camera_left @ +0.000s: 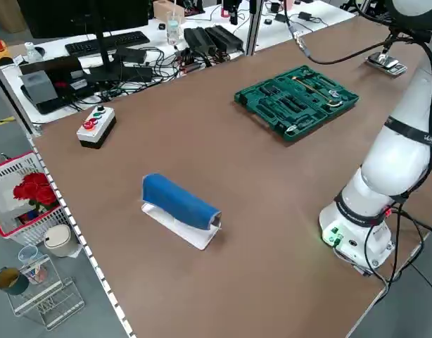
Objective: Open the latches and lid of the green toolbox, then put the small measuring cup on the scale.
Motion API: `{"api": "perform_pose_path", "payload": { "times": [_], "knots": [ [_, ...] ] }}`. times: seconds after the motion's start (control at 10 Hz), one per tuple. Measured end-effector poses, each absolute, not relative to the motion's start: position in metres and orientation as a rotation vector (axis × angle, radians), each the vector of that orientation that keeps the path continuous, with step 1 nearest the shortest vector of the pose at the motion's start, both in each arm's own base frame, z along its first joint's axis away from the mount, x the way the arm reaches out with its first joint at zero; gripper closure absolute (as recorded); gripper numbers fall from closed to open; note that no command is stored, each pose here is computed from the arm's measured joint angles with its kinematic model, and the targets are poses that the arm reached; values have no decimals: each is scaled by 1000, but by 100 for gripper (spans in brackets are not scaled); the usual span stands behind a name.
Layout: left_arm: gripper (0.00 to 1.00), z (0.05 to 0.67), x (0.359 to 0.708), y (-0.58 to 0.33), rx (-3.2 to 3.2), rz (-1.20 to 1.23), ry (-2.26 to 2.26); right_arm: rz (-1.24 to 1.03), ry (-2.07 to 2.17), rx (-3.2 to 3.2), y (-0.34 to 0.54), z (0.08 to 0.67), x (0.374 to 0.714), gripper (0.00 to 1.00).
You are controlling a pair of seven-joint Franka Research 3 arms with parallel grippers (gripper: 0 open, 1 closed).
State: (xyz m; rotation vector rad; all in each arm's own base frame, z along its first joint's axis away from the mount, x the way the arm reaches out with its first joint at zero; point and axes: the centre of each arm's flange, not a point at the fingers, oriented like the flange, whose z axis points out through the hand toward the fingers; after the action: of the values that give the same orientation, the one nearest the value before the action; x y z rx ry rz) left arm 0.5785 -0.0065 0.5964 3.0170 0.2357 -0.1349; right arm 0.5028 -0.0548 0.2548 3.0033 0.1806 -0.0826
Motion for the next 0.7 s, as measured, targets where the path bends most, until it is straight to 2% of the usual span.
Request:
{"api": "perform_pose_path", "payload": {
  "times": [0.3, 0.5, 0.6, 0.7],
  "knots": [
    [0, 598, 579, -19, 3065, -116, 188, -165, 171, 2992, -55, 280, 517, 63],
    [0, 600, 580, -28, 3088, -95, 155, -178, 162, 2984, -54, 319, 532, 58],
    [0, 601, 580, -38, 3111, -85, 121, -153, 156, 2984, -53, 344, 538, 54],
    [0, 602, 579, -47, 3122, -78, 93, -119, 152, 2984, -52, 371, 542, 42]
  ]
}}
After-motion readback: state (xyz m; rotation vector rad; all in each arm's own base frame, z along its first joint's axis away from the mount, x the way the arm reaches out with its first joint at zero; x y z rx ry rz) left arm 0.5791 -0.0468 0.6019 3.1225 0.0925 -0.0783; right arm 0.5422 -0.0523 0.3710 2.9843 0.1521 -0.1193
